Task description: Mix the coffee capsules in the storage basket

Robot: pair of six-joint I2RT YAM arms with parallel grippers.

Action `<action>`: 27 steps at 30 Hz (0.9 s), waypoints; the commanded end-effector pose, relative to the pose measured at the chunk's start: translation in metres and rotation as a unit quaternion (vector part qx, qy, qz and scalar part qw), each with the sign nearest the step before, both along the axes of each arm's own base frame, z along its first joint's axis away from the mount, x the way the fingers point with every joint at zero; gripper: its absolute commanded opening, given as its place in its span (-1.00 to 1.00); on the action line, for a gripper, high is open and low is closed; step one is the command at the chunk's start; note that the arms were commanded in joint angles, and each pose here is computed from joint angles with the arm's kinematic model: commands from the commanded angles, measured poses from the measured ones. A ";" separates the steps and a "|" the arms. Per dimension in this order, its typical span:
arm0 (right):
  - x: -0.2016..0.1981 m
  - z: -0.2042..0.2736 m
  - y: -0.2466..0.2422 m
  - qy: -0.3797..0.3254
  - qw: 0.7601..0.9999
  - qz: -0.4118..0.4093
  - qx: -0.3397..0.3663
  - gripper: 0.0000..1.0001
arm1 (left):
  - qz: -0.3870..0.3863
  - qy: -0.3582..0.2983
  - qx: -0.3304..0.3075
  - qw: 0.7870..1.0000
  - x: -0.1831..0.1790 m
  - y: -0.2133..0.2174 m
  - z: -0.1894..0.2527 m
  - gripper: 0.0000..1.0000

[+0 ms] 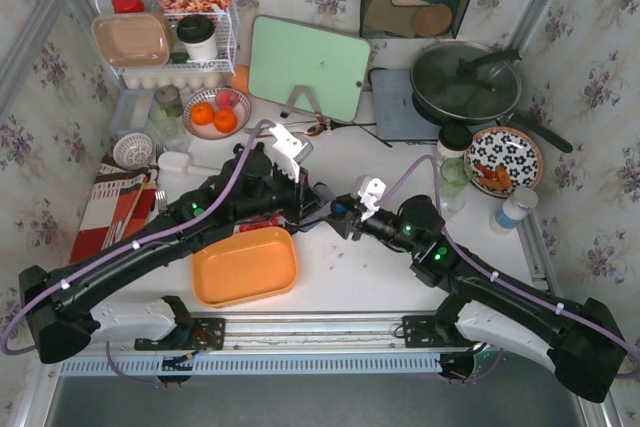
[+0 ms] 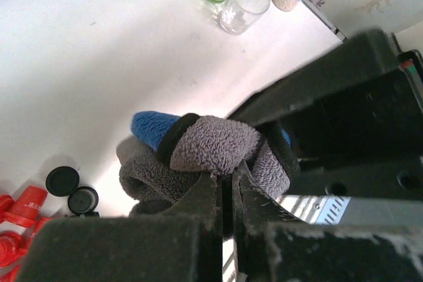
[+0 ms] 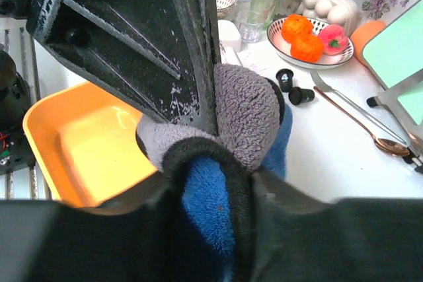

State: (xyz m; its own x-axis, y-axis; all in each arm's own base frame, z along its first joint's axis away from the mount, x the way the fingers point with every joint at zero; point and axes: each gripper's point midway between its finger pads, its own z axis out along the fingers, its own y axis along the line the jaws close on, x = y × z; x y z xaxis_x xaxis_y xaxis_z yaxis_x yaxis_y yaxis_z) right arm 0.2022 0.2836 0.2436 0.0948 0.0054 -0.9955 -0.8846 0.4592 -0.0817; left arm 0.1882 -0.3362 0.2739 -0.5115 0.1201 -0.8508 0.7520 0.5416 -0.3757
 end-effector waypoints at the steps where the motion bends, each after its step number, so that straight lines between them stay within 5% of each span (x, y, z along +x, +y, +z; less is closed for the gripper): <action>1: -0.001 0.007 0.003 0.014 1.000 0.006 0.007 -0.49 | -0.003 -0.019 -0.038 0.999 0.001 -0.005 0.021 -1.00; 3: -0.001 0.007 0.002 0.019 1.000 0.003 0.005 -0.87 | 0.019 -0.028 -0.035 0.999 0.006 0.002 0.023 -0.95; 4: -0.001 0.007 0.001 0.021 1.000 0.000 0.006 -1.00 | 0.030 -0.031 -0.031 0.999 0.008 0.006 0.023 -0.76; 7: 0.000 0.008 -0.005 0.029 0.999 -0.017 0.010 -1.00 | 0.066 -0.040 -0.023 0.997 0.015 0.021 0.027 0.22; 9: 0.001 0.009 -0.009 0.039 0.999 -0.027 0.010 -1.00 | 0.097 -0.044 -0.014 0.994 0.019 0.033 0.029 0.58; 13: 0.011 0.007 -0.024 0.069 0.994 -0.082 -0.005 -1.00 | 0.162 -0.062 0.011 0.985 0.024 0.070 0.040 0.72; 16: 0.034 0.011 -0.058 0.095 0.975 -0.199 -0.009 -1.00 | 0.195 -0.073 0.053 0.977 0.020 0.105 0.042 0.74; 22: 0.058 0.039 -0.167 0.136 0.859 -0.492 0.046 -1.00 | 0.208 -0.075 0.115 0.968 -0.009 0.166 0.047 0.80; 27: 0.045 0.067 -0.221 0.148 0.784 -0.595 0.097 -1.00 | 0.221 -0.092 0.165 0.957 -0.024 0.209 0.035 0.80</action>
